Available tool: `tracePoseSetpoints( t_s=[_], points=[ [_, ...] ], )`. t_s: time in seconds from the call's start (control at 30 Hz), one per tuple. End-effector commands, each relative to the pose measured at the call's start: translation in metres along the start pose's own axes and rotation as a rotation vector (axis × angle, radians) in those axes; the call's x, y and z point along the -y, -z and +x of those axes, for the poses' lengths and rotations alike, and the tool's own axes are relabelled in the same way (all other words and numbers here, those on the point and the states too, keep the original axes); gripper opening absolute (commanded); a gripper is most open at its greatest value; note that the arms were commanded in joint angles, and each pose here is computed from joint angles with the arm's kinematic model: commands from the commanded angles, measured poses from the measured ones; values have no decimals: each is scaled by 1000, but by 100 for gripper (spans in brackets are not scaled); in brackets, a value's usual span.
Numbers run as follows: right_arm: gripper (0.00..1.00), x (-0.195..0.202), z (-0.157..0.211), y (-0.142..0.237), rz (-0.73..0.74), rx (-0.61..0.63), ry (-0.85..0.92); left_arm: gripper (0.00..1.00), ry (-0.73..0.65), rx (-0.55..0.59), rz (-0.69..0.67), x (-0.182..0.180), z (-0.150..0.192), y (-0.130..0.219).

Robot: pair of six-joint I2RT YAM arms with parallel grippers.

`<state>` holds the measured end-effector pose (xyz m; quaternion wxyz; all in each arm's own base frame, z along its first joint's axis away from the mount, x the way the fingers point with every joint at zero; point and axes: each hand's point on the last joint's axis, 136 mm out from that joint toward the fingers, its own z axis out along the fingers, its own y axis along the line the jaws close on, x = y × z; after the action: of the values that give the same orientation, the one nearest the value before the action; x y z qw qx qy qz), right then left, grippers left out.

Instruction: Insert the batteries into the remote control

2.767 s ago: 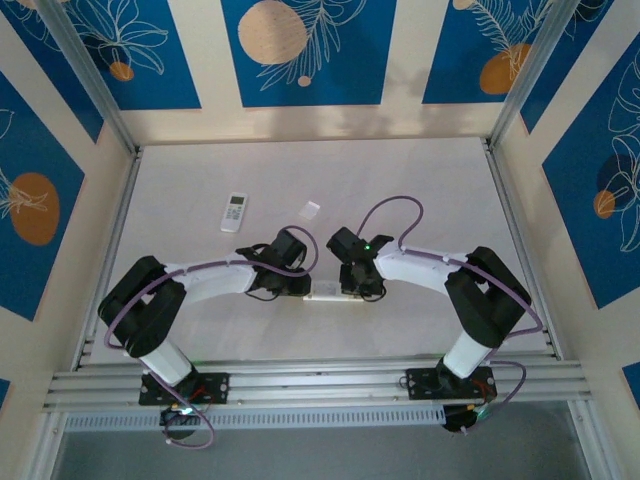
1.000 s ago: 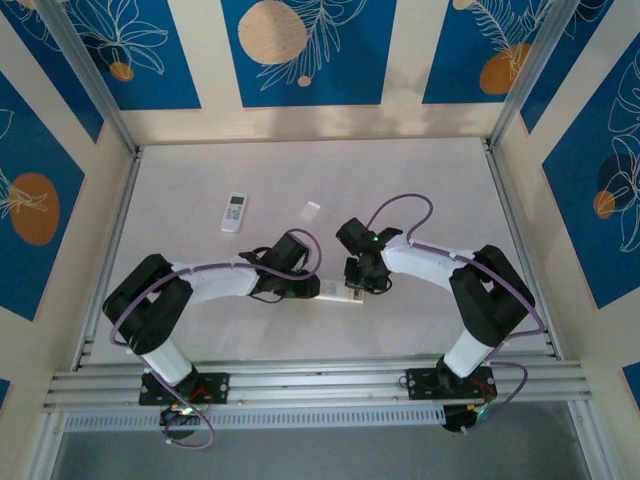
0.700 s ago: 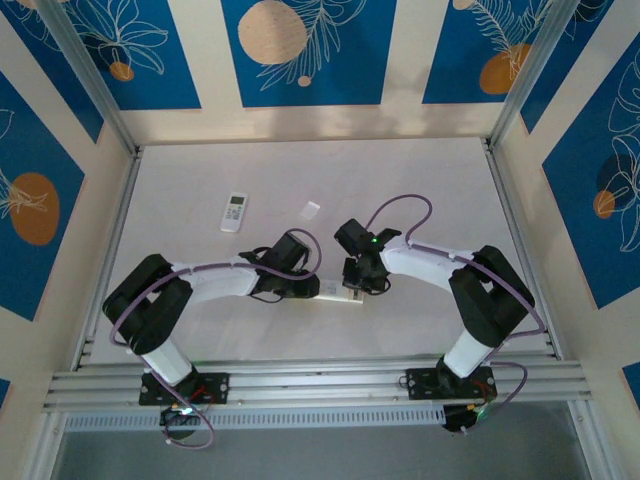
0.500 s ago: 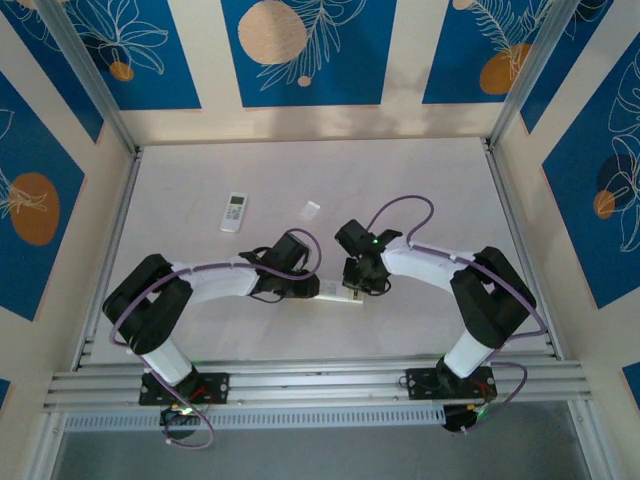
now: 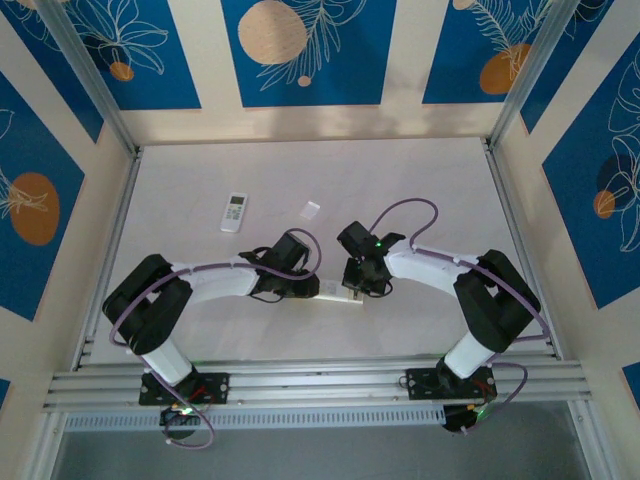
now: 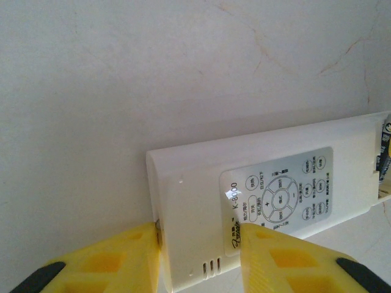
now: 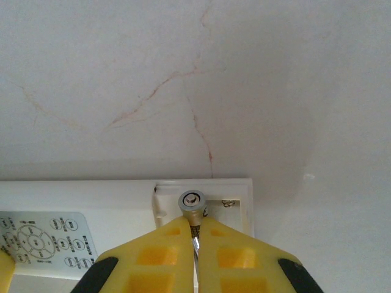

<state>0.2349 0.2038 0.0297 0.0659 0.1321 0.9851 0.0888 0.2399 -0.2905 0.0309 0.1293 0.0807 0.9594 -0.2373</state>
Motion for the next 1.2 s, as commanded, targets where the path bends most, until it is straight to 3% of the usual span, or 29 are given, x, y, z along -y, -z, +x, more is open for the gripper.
tracePoseSetpoints(
  t_s=[0.0, 0.33, 0.63, 0.93, 1.17],
  points=[
    [8, 28, 70, -24, 83, -283, -11, 37, -7, -6, -2, 5, 5, 1],
    [8, 16, 78, -9, 9, -317, -15, 37, -10, -6, 2, 6, 4, 1],
    [11, -5, 35, 24, -44, -195, 30, 37, -13, -5, -5, 4, 5, 2],
    [11, -4, 24, 29, -43, -169, 28, 37, -11, -5, -9, 3, 6, 2],
    [24, 2, 9, 37, -15, -98, 37, 37, -13, -2, -6, 3, 5, 2]
  ],
)
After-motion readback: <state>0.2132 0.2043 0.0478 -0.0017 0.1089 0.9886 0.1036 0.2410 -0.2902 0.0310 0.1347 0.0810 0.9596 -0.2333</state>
